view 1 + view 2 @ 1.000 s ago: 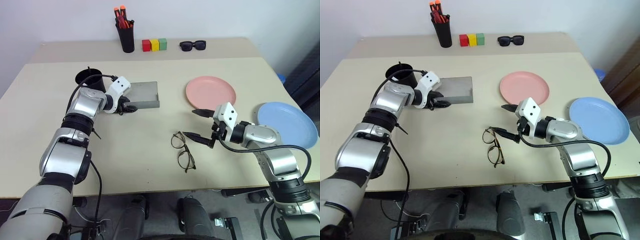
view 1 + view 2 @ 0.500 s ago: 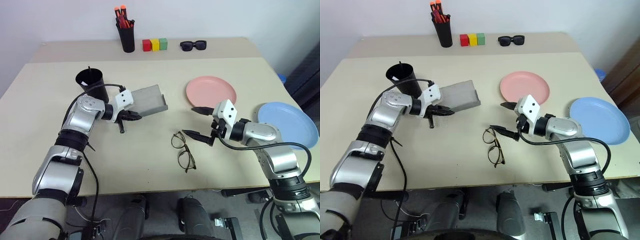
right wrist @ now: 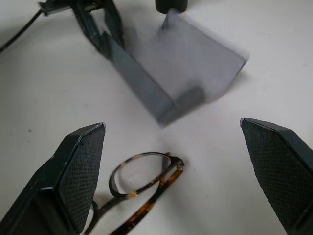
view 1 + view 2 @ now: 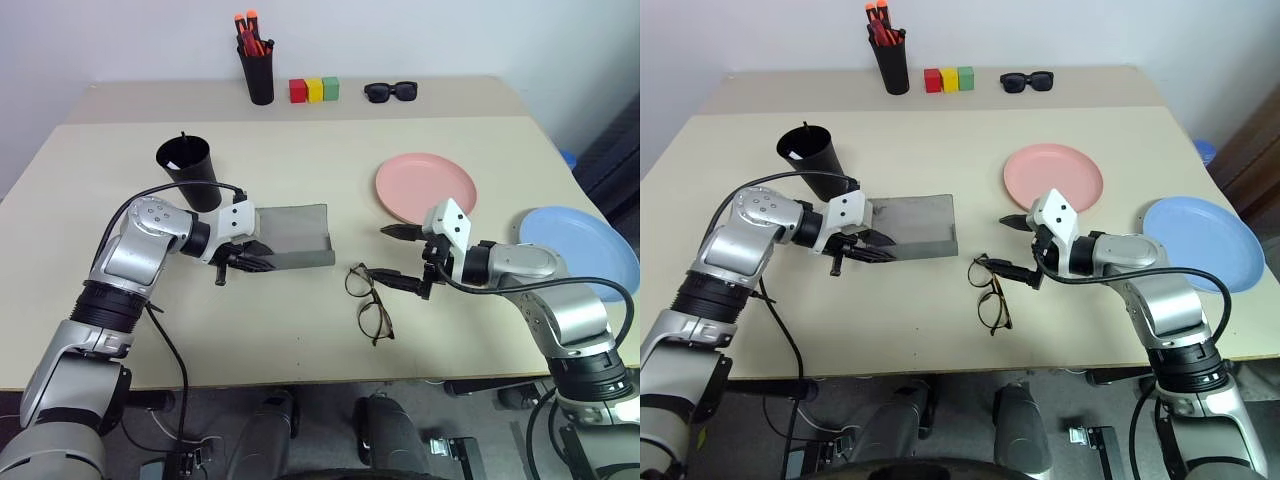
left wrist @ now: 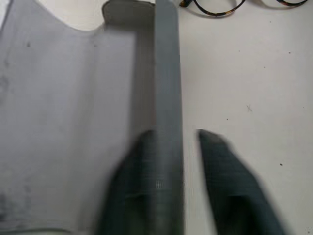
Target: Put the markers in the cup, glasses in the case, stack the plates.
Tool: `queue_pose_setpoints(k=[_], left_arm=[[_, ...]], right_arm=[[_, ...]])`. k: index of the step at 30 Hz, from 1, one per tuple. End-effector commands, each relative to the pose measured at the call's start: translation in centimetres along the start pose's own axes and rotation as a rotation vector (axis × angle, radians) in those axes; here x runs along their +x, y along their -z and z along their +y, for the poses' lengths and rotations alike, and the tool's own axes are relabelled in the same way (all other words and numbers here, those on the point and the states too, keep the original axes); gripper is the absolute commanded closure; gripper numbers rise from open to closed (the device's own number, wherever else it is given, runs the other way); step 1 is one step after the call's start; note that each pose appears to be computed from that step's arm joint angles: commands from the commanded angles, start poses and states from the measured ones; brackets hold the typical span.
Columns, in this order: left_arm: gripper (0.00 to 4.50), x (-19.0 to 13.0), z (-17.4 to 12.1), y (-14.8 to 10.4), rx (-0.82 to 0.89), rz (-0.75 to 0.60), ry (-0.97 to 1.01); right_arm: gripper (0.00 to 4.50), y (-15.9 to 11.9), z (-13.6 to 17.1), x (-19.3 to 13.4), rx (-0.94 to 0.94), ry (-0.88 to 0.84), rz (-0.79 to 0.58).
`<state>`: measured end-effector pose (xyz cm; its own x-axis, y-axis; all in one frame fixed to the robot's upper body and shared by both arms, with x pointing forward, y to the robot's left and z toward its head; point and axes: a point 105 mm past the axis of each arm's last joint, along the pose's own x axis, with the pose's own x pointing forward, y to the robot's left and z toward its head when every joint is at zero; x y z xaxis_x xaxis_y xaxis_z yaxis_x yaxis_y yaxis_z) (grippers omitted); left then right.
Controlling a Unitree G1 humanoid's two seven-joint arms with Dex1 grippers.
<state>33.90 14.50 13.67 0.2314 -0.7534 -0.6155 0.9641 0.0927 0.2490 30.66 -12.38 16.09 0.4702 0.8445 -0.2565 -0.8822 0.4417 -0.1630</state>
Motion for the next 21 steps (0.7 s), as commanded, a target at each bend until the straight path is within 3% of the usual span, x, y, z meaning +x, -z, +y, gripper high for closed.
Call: queue_pose_setpoints(k=[1,2,9,15,21], left_arm=[[1.07,-0.2,1.2,-0.7,0.053,-0.019,-0.077],[0.55,-0.4,1.7,-1.0,0.056,-0.034,-0.109],[0.55,-2.2,1.7,-3.4,0.07,-0.195,-0.226],[0.55,-3.1,-3.4,-4.2,0.016,-0.386,-0.268],[0.55,-1.8,-9.1,-3.0,-0.087,-0.435,-0.226]], right_arm=[[0.0,-1.8,0.2,-0.4,-0.021,0.002,-0.037],[0.0,-1.7,0.2,-0.5,-0.01,0.003,-0.03],[0.0,0.1,0.4,-1.8,0.152,0.045,0.103],[0.0,1.3,1.7,-3.1,0.375,0.014,0.144],[0.0,3.3,2.5,-2.5,0.522,0.017,0.232]])
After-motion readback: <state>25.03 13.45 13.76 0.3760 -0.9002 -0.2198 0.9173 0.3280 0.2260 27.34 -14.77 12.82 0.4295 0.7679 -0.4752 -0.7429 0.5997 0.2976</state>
